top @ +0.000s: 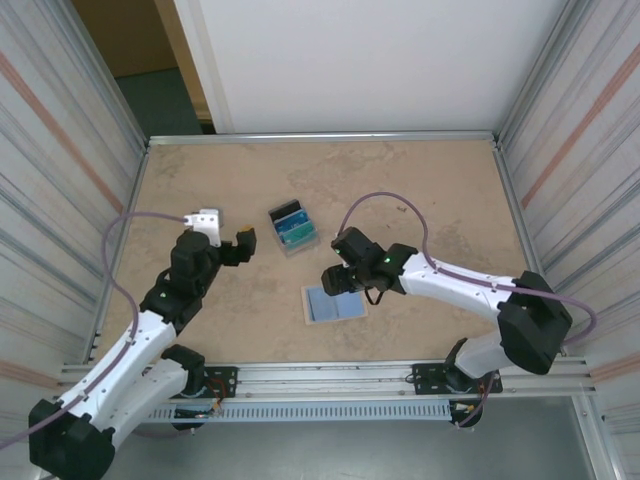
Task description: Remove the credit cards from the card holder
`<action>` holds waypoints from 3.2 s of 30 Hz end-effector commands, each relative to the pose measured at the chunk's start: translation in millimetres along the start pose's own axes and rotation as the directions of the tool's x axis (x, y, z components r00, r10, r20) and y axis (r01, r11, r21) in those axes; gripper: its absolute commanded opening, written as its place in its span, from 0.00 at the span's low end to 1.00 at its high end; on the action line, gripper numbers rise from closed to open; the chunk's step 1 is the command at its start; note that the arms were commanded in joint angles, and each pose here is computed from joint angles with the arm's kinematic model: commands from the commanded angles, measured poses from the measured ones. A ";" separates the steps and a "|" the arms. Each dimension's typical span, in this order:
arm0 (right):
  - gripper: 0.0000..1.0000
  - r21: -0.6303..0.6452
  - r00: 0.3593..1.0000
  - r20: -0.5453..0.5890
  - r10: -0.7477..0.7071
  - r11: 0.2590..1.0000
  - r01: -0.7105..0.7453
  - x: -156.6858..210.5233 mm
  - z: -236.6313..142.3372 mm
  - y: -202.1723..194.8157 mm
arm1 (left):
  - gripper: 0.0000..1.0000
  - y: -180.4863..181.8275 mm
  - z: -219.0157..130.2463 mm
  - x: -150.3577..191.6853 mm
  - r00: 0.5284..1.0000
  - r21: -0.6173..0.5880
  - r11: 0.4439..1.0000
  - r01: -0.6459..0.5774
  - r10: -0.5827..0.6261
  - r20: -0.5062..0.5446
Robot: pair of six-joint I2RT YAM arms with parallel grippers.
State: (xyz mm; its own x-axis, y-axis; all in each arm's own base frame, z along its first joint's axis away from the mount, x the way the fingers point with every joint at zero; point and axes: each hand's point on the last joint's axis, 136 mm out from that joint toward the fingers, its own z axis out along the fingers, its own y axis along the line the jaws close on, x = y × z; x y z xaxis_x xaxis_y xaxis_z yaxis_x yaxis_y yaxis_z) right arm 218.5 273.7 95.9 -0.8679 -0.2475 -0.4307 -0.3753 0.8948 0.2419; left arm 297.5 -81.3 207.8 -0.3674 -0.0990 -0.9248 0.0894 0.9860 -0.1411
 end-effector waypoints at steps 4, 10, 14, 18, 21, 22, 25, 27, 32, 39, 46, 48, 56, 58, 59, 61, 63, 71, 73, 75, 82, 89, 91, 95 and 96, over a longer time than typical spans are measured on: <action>0.56 0.041 0.998 -0.064 -0.026 0.999 0.029 8.9 14.0 11.3 | 0.99 27.8 -5.2 17.0 0.986 -0.088 0.982 0.164 -0.166 -0.011; 0.46 0.053 0.992 -0.104 -0.067 0.996 0.073 14.5 25.7 22.6 | 0.99 34.9 -7.9 23.7 0.987 -0.122 0.980 0.155 -0.158 -0.017; 0.38 0.059 0.988 -0.129 -0.088 0.994 0.096 19.6 32.5 29.4 | 0.99 34.1 -7.0 25.7 0.988 -0.117 0.982 0.147 -0.151 -0.026; 0.37 0.078 0.981 -0.157 -0.111 0.989 0.124 26.2 39.7 34.1 | 0.99 35.5 -7.0 26.5 0.989 -0.125 0.982 0.144 -0.148 -0.025; 0.37 0.080 0.977 -0.173 -0.127 0.987 0.142 31.1 44.0 39.1 | 0.99 36.0 -7.1 25.8 0.989 -0.127 0.981 0.145 -0.149 -0.022; 0.37 0.078 0.976 -0.177 -0.131 0.986 0.146 32.3 45.1 40.8 | 0.99 35.4 -6.9 26.4 0.989 -0.125 0.982 0.142 -0.146 -0.025; 0.38 0.066 0.972 -0.193 -0.131 0.987 0.146 37.0 49.4 44.6 | 0.99 36.1 -6.1 27.8 0.989 -0.129 0.982 0.140 -0.145 -0.031; 0.39 0.054 0.971 -0.201 -0.127 0.989 0.140 39.3 51.9 46.8 | 0.99 35.3 -5.9 28.9 0.989 -0.126 0.982 0.139 -0.144 -0.036; 0.44 0.041 0.967 -0.223 -0.127 0.989 0.140 46.9 56.4 50.3 | 0.99 35.5 -5.2 29.4 0.989 -0.127 0.982 0.139 -0.145 -0.038; 0.49 0.047 0.961 -0.244 -0.133 0.988 0.149 56.2 62.6 51.3 | 0.99 34.4 -3.7 31.5 0.988 -0.124 0.983 0.136 -0.143 -0.051; 0.52 0.074 0.957 -0.260 -0.130 0.985 0.154 63.3 67.9 43.3 | 0.99 32.2 -1.8 32.1 0.987 -0.115 0.983 0.140 -0.147 -0.057; 0.50 0.084 0.956 -0.262 -0.131 0.984 0.158 65.6 69.0 40.2 | 0.99 32.0 -1.6 31.8 0.987 -0.114 0.983 0.142 -0.150 -0.057; 0.48 0.144 0.950 -0.284 -0.130 0.974 0.177 74.9 74.6 23.4 | 0.99 31.8 -2.7 30.6 0.987 -0.113 0.983 0.144 -0.151 -0.057; 0.48 0.161 0.947 -0.290 -0.136 0.969 0.188 76.6 75.1 20.4 | 0.99 31.8 -3.0 30.4 0.987 -0.113 0.983 0.144 -0.151 -0.055; 0.48 0.170 0.946 -0.291 -0.140 0.966 0.195 77.2 75.0 18.9 | 0.99 31.8 -3.0 30.1 0.987 -0.113 0.983 0.144 -0.151 -0.054; 0.46 0.185 0.944 -0.296 -0.145 0.961 0.205 78.8 75.4 16.4 | 0.99 31.7 -3.4 29.8 0.987 -0.112 0.983 0.143 -0.150 -0.054; 0.44 0.187 0.944 -0.297 -0.146 0.960 0.207 79.4 76.3 16.1 | 0.99 31.6 -3.5 30.0 0.988 -0.112 0.984 0.140 -0.147 -0.056; 0.25 0.189 0.955 -0.262 -0.141 0.963 0.194 68.7 71.3 17.0 | 0.99 24.5 -5.7 24.9 0.991 -0.070 0.991 0.112 -0.116 -0.059; 0.21 0.185 0.960 -0.241 -0.145 0.964 0.192 62.5 67.4 19.8 | 0.99 22.4 -6.9 22.6 0.993 -0.057 0.993 0.105 -0.108 -0.055; 0.19 0.177 0.964 -0.219 -0.148 0.966 0.189 56.9 63.3 22.8 | 0.99 20.8 -7.9 21.1 0.993 -0.047 0.994 0.099 -0.102 -0.052; 0.11 0.191 0.979 -0.151 -0.138 0.968 0.166 42.5 46.2 21.0 | 0.99 10.4 -11.9 13.4 0.997 0.009 0.997 0.075 -0.075 -0.034; 0.18 0.217 0.989 -0.114 -0.097 0.969 0.120 38.7 32.8 6.6 | 0.99 -5.8 -14.6 4.3 1.000 0.055 0.998 0.013 -0.013 0.008; 0.19 0.228 0.990 -0.112 -0.082 0.968 0.106 40.3 30.5 0.6 | 0.99 -11.7 -15.4 1.4 1.000 0.071 0.997 -0.012 0.011 0.023; 0.21 0.246 0.993 -0.107 -0.047 0.966 0.073 44.6 27.9 -12.6 | 0.99 -27.5 -16.9 0.8 0.996 0.117 0.990 -0.081 0.076 0.043; 0.22 0.250 0.994 -0.106 -0.039 0.966 0.065 45.3 27.7 -15.6 | 0.99 -32.1 -17.3 1.2 0.995 0.130 0.987 -0.097 0.091 0.049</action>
State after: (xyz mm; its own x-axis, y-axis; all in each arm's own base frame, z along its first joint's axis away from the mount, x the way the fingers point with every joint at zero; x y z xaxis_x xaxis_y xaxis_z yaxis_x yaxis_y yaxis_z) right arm 192.7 275.7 45.2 -0.8639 -0.3707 -0.3410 -0.3959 0.9183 0.0048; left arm 274.7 -102.3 190.3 -0.4027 -0.0496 -0.9140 0.1978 0.9702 -0.1398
